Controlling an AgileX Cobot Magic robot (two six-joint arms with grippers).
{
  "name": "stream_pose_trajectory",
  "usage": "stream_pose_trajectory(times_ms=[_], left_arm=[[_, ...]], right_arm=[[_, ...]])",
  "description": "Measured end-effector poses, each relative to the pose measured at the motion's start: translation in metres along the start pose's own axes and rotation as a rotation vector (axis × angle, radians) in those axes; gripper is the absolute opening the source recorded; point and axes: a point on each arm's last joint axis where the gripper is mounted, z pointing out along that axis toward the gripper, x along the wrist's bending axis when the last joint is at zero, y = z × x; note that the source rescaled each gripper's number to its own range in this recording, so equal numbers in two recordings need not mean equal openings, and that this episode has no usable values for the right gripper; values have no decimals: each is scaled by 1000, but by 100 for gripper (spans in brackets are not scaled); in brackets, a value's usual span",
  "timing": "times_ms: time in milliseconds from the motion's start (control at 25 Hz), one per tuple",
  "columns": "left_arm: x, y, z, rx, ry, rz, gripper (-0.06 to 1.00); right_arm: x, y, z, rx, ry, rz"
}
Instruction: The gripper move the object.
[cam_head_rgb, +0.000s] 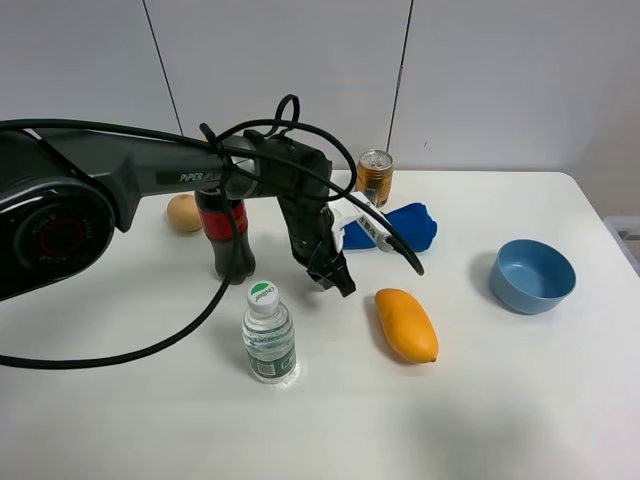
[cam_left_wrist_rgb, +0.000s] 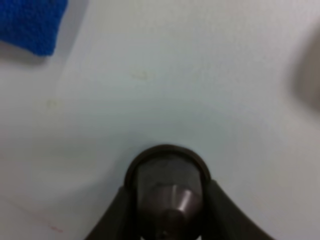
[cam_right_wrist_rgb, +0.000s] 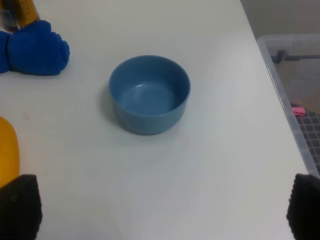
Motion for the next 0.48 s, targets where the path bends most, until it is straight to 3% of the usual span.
stream_pose_trajectory(times_ms=[40, 200, 280, 360, 480], left_arm=[[0, 0, 2, 2, 0, 0, 10], [0, 1, 3, -12, 5, 2, 67], [1, 3, 3, -34, 13, 1, 86], [1, 3, 3, -35, 14, 1, 94], [1, 3, 3, -33, 13, 1, 97]], right_arm=[[0, 0, 0, 0, -5, -3], [0, 0, 0, 0, 0, 0], [0, 0, 0, 0, -5, -3], [0, 0, 0, 0, -5, -3], [0, 0, 0, 0, 0, 0]])
